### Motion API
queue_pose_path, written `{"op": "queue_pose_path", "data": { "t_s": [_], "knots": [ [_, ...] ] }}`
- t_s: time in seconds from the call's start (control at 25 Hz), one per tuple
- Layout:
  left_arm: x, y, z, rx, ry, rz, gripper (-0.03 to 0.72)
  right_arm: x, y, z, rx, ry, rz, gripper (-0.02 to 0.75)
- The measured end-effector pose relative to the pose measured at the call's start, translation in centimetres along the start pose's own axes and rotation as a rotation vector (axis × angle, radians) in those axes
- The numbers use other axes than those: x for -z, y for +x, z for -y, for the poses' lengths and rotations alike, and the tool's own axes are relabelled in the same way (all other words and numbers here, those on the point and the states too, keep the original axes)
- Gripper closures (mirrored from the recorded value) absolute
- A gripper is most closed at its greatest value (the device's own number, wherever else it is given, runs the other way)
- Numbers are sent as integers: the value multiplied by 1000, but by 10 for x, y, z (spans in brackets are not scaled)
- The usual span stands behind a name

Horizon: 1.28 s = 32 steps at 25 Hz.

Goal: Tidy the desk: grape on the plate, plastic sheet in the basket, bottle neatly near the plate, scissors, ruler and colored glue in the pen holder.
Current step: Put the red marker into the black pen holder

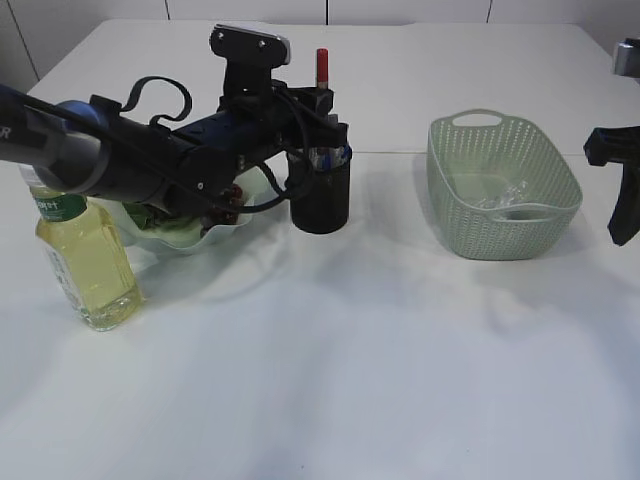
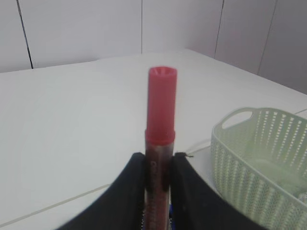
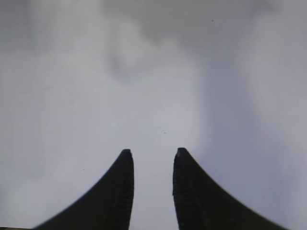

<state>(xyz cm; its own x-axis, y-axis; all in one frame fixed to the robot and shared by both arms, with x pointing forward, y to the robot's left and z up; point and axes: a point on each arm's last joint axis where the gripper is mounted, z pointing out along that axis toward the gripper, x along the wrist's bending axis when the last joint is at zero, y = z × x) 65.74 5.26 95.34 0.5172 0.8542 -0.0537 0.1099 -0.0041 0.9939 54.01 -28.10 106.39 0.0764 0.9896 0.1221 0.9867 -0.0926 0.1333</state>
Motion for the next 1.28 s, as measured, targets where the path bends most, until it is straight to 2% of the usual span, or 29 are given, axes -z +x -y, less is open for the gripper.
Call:
{"op": "queue_pose_path", "data": {
  "t_s": [0.44, 1.28],
  "knots": [
    [1, 21, 0, 26, -1, -56, 554, 0, 0, 0, 1, -2, 0, 496],
    [0, 18, -1, 56, -3, -50, 538, 0, 0, 0, 1, -2, 0, 496]
  ]
}}
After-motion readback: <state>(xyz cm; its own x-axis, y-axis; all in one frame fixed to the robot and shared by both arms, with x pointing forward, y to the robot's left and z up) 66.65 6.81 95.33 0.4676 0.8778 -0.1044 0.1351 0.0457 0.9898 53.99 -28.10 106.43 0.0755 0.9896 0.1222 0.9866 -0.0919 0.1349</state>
